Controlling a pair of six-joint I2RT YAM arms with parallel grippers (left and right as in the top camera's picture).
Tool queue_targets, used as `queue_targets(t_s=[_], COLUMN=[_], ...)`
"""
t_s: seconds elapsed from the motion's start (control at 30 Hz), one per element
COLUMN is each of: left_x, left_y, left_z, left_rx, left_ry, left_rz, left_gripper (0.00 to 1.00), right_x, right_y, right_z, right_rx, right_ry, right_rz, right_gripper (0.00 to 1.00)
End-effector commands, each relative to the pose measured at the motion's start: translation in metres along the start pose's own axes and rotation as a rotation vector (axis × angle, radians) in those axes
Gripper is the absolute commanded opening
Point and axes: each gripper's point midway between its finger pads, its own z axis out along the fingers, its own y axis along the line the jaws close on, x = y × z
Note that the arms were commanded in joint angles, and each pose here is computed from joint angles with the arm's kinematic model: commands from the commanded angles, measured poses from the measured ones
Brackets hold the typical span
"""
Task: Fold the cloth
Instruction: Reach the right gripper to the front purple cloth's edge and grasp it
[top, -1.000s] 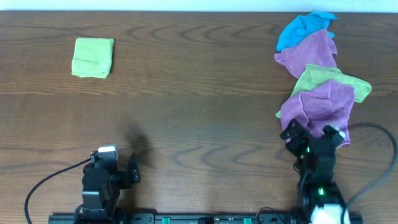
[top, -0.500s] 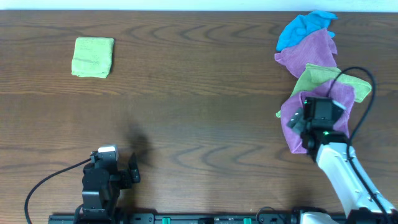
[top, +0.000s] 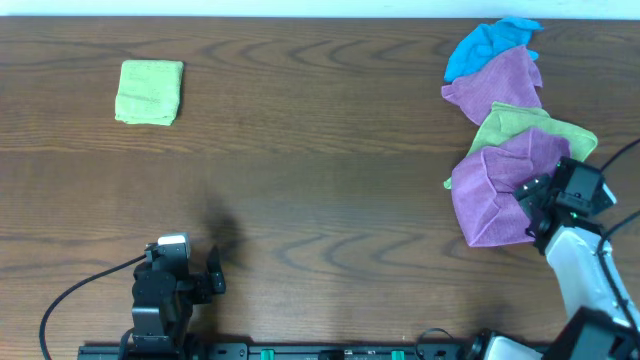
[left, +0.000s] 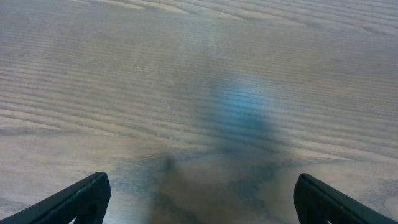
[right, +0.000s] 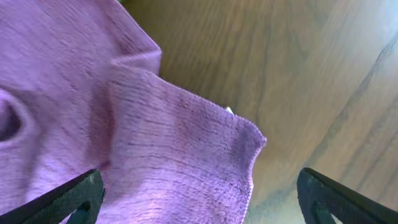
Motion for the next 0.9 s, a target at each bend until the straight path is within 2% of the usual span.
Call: queue_targets(t_s=[0.0, 0.1, 0.2, 0.37, 0.53, 0.67, 0.87], left_x=[0.007, 0.007, 0.007, 0.007, 0.007, 0.007, 0.007], left_y=[0.002, 0.002, 0.002, 0.002, 0.002, 0.002, 0.002], left_z=[0.002, 0.002, 0.002, 0.002, 0.002, 0.002, 0.002], left_rx=[-0.010, -0.010, -0.009, -0.010, -0.010, -0.010, -0.010], left_ry=[0.019, 0.019, 0.019, 0.019, 0.019, 0.019, 0.019], left_rz=[0.013, 0.013, 0.013, 0.013, 0.013, 0.013, 0.013], left_gripper=[0.95, 0.95, 0.95, 0.95, 0.95, 0.95, 0.96], right_x=[0.003, 0.005, 0.002, 0.003, 0.008, 0.015, 0.010], right_y=[0.001, -0.005, -0.015, -0.029, -0.031, -0.032, -0.028], right_z=[0.008, 0.013, 0.015, 0.019, 0.026, 0.036, 0.040], right_rx=[-0.002, 0.020, 0.042, 0.065, 0.074, 0.087, 0.071], right_ry=[0.034, 0.050, 0.054, 0.085, 0.103, 0.128, 0.106], right_rz=[0.025, 0.032, 0.060, 0.122, 0.120, 0.110, 0.105], right_gripper=[0.99, 0.98, 0.87, 0.87, 0.81, 0.69, 0.33])
